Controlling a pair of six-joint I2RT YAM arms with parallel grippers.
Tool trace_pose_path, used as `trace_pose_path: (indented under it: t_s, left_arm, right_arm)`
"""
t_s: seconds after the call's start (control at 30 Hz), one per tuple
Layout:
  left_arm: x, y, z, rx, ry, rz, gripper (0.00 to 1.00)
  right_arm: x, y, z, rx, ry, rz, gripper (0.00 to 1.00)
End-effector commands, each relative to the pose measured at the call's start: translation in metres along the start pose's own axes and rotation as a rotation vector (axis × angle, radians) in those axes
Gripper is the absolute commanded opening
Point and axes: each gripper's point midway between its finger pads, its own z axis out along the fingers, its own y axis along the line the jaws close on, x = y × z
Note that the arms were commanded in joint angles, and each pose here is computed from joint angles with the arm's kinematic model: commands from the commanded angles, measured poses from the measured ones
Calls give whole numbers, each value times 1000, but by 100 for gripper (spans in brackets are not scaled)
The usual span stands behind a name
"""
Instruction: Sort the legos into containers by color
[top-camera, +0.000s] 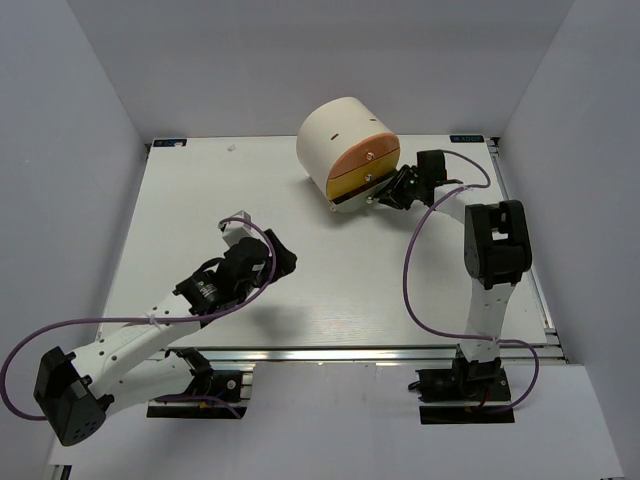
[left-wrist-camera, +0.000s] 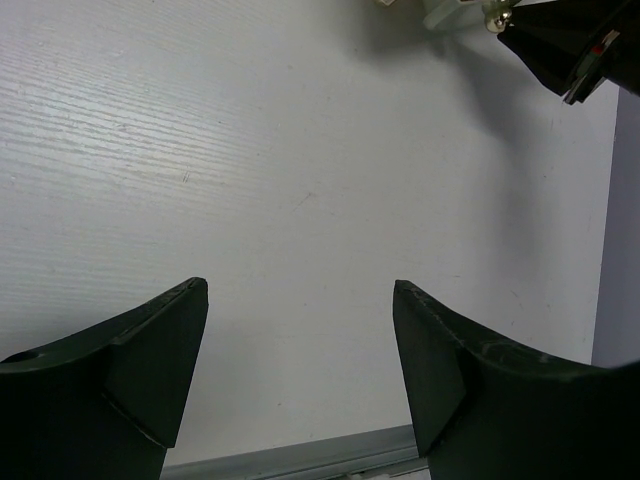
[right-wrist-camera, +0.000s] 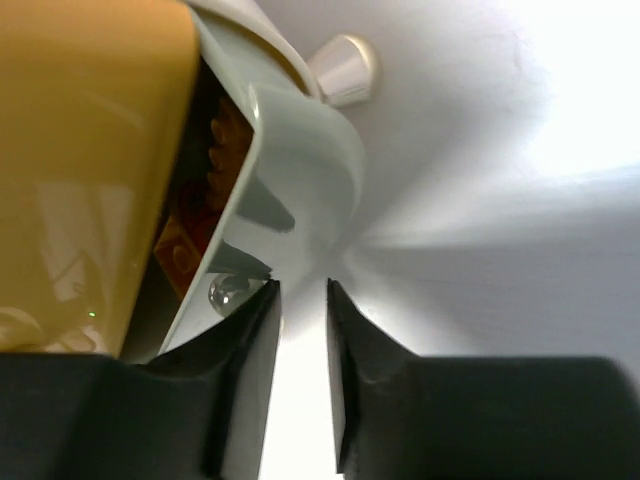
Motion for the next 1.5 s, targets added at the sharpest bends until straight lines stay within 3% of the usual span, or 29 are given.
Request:
trace_pose_path:
  t_s: [0.0,0.3,0.57,0.67,0.7,0.77,0.8,0.83,0.97,1.03,1.07,1.13,1.47]
  left_arm:
    - [-9,-14,-5,33,-13,-4,84]
    - [-10,-12,-8,28,-13,-10,84]
    - [-13,-15,-7,27,-20,-9,85]
    - [-13,-14,-8,27,-24,-6,84]
    - [-13,-13,-8,30,-26,-6,83]
    - [-14,-14,-9,46,-33,-9,76]
    - [-15,-15,-9,54,-39,-6,72]
    - [-16,-15,-11,62,-45,-5,63]
    - [-22,-24,-11,100,-63,40,52]
    - [-25,-33,-13,128,-64,61,58]
    - [-24,-36,-10,130,-59,77,78]
    - [-30,-48,-12,165,-60,117,98]
    - [-44,-80,-16,239,-61,246,98]
  right_arm:
    - [-25,34,4,-111,-55,-4,32]
    - [-31,36,17,-141,-66,3,50]
    - [-22,24,-3,-115,-52,-28,50]
    - [-17,9,-28,-53,-68,-153,50]
    - [-19,6,-35,-44,-81,-199,55]
    - [-16,-2,-57,-17,-95,-361,66]
    - [-17,-2,-65,-23,-100,-427,82]
    - [-18,-1,-71,-32,-96,-570,89]
    - [-1,7,-111,-75,21,-830,89]
    - [1,10,-124,-65,24,-871,89]
    - [-1,15,-136,-44,-7,-859,89]
    - [7,13,-147,-34,12,-842,89]
    - [2,49,-211,-64,-158,-927,90]
